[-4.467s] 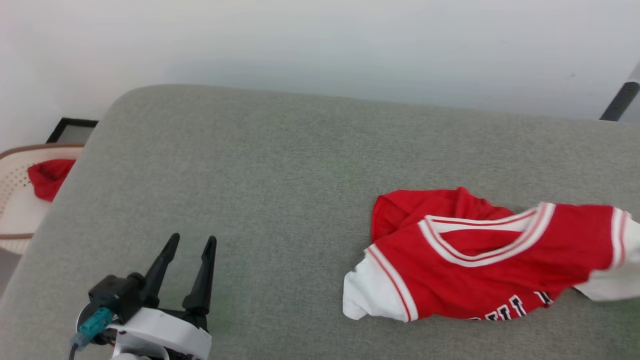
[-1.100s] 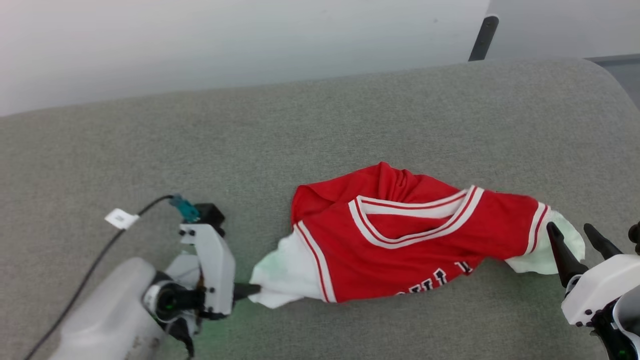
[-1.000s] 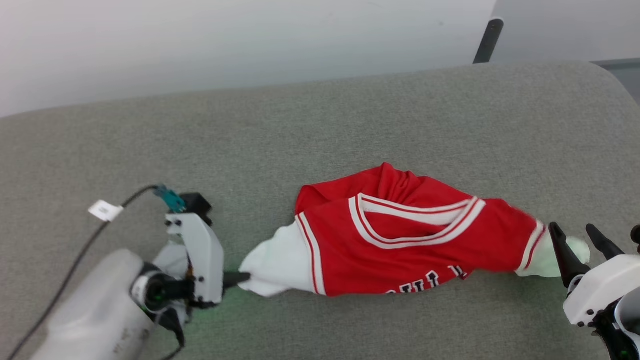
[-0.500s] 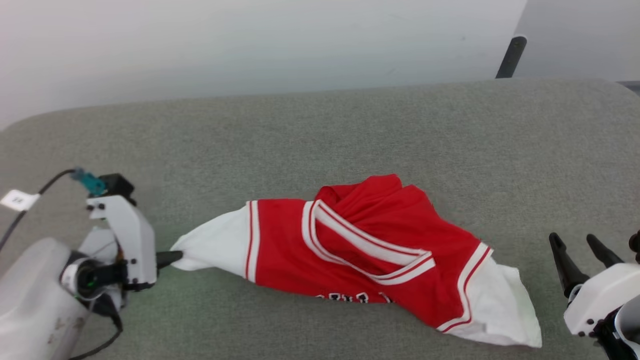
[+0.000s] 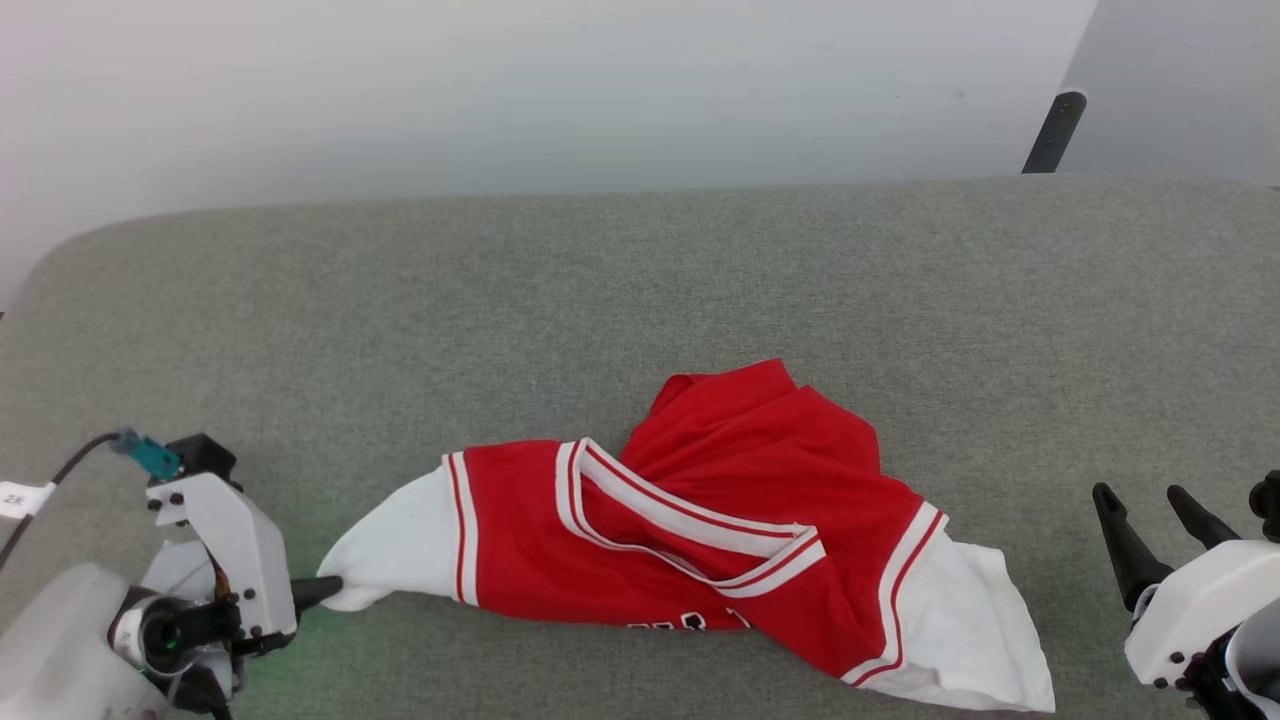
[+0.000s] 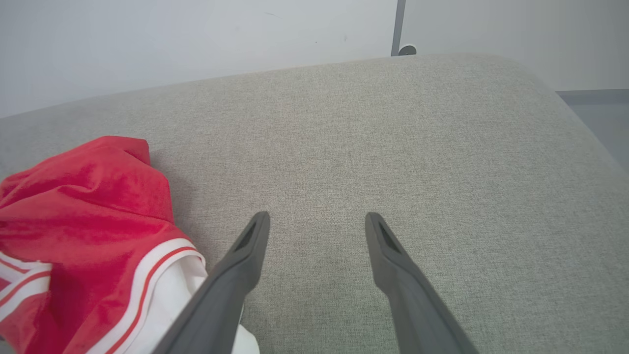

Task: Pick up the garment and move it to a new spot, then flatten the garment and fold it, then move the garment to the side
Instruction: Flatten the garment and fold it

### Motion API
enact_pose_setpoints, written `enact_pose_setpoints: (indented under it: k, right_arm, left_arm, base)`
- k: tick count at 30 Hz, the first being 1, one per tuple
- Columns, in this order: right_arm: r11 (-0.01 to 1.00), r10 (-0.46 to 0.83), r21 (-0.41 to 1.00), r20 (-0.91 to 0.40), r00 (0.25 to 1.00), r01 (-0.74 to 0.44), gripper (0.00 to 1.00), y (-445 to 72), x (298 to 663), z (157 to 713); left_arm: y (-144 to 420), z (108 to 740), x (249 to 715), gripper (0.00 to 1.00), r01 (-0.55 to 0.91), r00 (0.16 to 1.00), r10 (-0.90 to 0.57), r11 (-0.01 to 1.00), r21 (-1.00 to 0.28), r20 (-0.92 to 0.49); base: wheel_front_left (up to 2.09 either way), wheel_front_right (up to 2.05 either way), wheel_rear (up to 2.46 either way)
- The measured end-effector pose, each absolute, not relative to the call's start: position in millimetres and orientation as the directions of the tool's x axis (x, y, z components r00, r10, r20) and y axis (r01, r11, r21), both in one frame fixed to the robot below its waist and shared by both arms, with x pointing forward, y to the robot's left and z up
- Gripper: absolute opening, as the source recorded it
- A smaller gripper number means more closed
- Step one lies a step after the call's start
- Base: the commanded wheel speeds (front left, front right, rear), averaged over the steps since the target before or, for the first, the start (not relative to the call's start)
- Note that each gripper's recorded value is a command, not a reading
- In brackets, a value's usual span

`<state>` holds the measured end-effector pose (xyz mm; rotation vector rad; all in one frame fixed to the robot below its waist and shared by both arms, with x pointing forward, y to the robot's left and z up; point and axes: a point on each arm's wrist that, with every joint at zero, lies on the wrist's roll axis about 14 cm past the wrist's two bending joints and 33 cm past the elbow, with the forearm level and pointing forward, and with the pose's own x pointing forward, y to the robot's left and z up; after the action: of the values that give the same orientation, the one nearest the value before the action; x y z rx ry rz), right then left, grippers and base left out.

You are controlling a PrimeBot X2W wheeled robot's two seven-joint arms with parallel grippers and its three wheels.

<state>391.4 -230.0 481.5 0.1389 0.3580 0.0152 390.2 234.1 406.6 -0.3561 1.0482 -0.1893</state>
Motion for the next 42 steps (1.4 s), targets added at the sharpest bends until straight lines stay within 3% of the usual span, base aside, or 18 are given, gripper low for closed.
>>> enact_pose_setpoints:
  k: [1, 3, 4, 5, 7, 16, 27, 42]
  right_arm:
    - [0.99, 0.041, 0.138, -0.35, 0.936, 0.008, 1.0, -230, 391, 481]
    - [0.991, 0.044, 0.136, -0.35, 0.936, 0.004, 1.0, -229, 392, 482]
    - [0.991, 0.046, 0.136, -0.35, 0.935, 0.003, 1.0, -228, 393, 482]
    - [0.991, 0.047, 0.136, -0.35, 0.936, 0.001, 1.0, -228, 393, 482]
    - [0.991, 0.049, 0.135, -0.35, 0.935, -0.001, 1.0, -227, 393, 483]
    - [0.99, 0.057, 0.14, -0.326, 0.944, -0.011, 1.0, -224, 393, 490]
    - [0.987, 0.059, 0.161, -0.299, 0.952, -0.011, 1.0, -221, 375, 495]
    - [0.975, 0.053, 0.221, -0.337, 0.94, 0.025, 1.0, -218, 348, 475]
  left_arm:
    - [233, 406, 390, 0.21, -0.017, 0.494, -0.321, 0.925, -0.379, -0.808]
    - [235, 407, 391, 0.37, -0.018, 0.506, -0.314, 0.927, -0.374, -0.803]
    - [236, 407, 392, 0.67, -0.015, 0.51, -0.308, 0.93, -0.366, -0.803]
    - [236, 407, 392, 0.86, -0.013, 0.513, -0.308, 0.931, -0.366, -0.801]
    - [236, 411, 395, 1.0, -0.007, 0.529, -0.309, 0.93, -0.368, -0.79]
    - [238, 443, 409, 1.0, 0.067, 0.615, -0.302, 0.941, -0.333, -0.728]
    - [232, 489, 411, 1.0, 0.157, 0.788, -0.309, 0.937, -0.312, -0.532]
    - [233, 493, 375, 1.0, 0.167, 0.883, -0.263, 0.95, -0.263, -0.389]
  base:
    - [0.0, 0.0, 0.0]
    - [0.0, 0.0, 0.0]
    - [0.0, 0.0, 0.0]
    - [0.0, 0.0, 0.0]
    - [0.0, 0.0, 0.0]
    - [0.0, 0.0, 0.0]
    - [0.0, 0.0, 0.0]
    - [0.0, 0.0, 0.0]
